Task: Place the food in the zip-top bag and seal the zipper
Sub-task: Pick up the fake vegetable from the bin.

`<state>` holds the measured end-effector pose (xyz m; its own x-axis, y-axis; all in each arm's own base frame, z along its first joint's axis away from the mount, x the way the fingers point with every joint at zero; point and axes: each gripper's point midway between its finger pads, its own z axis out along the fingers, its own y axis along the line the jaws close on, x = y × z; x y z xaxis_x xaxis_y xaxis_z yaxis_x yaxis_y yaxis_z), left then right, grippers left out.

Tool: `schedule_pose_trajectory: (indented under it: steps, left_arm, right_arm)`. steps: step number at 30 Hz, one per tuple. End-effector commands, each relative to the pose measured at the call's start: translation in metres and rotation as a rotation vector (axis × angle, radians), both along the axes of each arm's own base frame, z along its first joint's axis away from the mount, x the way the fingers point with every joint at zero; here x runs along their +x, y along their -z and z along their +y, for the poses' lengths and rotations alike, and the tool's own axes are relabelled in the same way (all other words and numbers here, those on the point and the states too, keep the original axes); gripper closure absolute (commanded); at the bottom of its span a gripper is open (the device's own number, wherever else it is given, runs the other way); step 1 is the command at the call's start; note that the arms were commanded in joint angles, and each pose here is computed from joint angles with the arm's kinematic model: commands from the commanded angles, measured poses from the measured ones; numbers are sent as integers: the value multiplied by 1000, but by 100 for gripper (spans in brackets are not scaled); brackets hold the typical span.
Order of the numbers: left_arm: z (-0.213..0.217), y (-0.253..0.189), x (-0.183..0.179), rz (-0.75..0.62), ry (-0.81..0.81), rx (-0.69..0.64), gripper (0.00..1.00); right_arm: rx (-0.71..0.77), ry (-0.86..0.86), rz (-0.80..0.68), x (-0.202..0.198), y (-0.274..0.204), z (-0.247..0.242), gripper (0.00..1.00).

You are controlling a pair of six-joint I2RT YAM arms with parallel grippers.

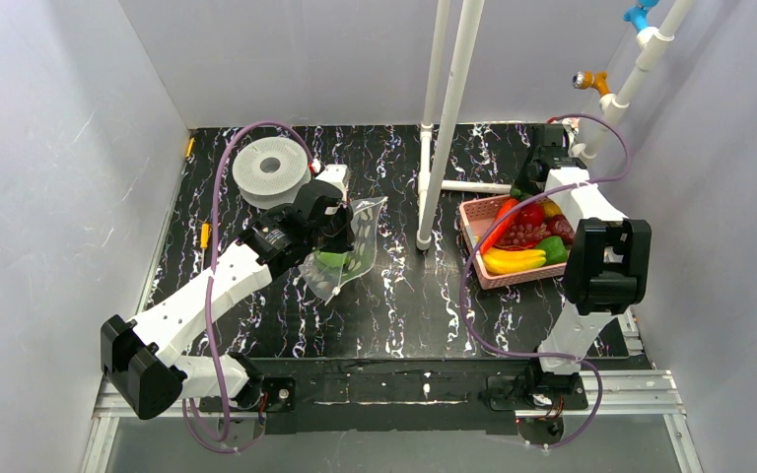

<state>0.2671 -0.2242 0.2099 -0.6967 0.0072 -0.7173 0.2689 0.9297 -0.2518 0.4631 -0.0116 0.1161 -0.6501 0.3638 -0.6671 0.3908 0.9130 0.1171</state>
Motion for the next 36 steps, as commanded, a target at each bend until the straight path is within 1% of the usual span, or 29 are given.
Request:
schedule_pose_trajectory:
  steps: [1, 4, 7, 12, 16, 19, 21, 22, 24, 29, 30, 32, 34, 35, 36]
  left_arm:
    - [2, -21, 3, -49, -9, -32, 100]
    - [1, -21, 3, -43, -3, -36, 100]
    - [-1, -19, 2, -32, 2, -42, 100]
    - [-2, -21, 1, -35, 5, -48, 100]
    - [3, -24, 2, -51, -11, -44, 100]
    - [4, -25, 3, -58, -14, -41, 100]
    - [3, -24, 2, -54, -12, -42, 100]
    - [3, -24, 2, -52, -8, -44, 100]
    - [1, -24, 2, -48, -4, -47, 100]
    - [1, -22, 1, -44, -3, -47, 100]
    - [0, -21, 2, -38, -2, -49, 100]
    - [-2, -20, 1, -32, 3, -51, 100]
    - [-3, -19, 1, -28, 5, -51, 100]
    - [-3, -19, 1, -28, 6, -52, 100]
    - [-3, -20, 1, -29, 6, -52, 100]
  right_arm:
    - [-8, -15, -186, -4, -65, -1, 99]
    - [-17, -55, -348, -13, -122, 2, 99]
    - [-68, -58, -472, -25, -170, -4, 99]
    - [-127, -86, -621, -38, -203, -3, 99]
    - [-174, -171, -711, -48, -209, 18, 99]
    - [-239, -425, -772, -57, -198, 63, 99]
    - [-324, -676, -813, -65, -180, 102, 99]
    - [-332, -745, -802, -67, -169, 113, 99]
    - [-350, -810, -740, -69, -143, 125, 99]
    - [-409, -862, -635, -80, -102, 140, 99]
    - [-412, -874, -589, -86, -89, 142, 99]
    - [-393, -854, -526, -94, -78, 140, 99]
    - [-331, -826, -475, -108, -68, 139, 98]
    - [-292, -823, -464, -116, -64, 142, 96]
    - [-242, -821, -460, -124, -61, 146, 92]
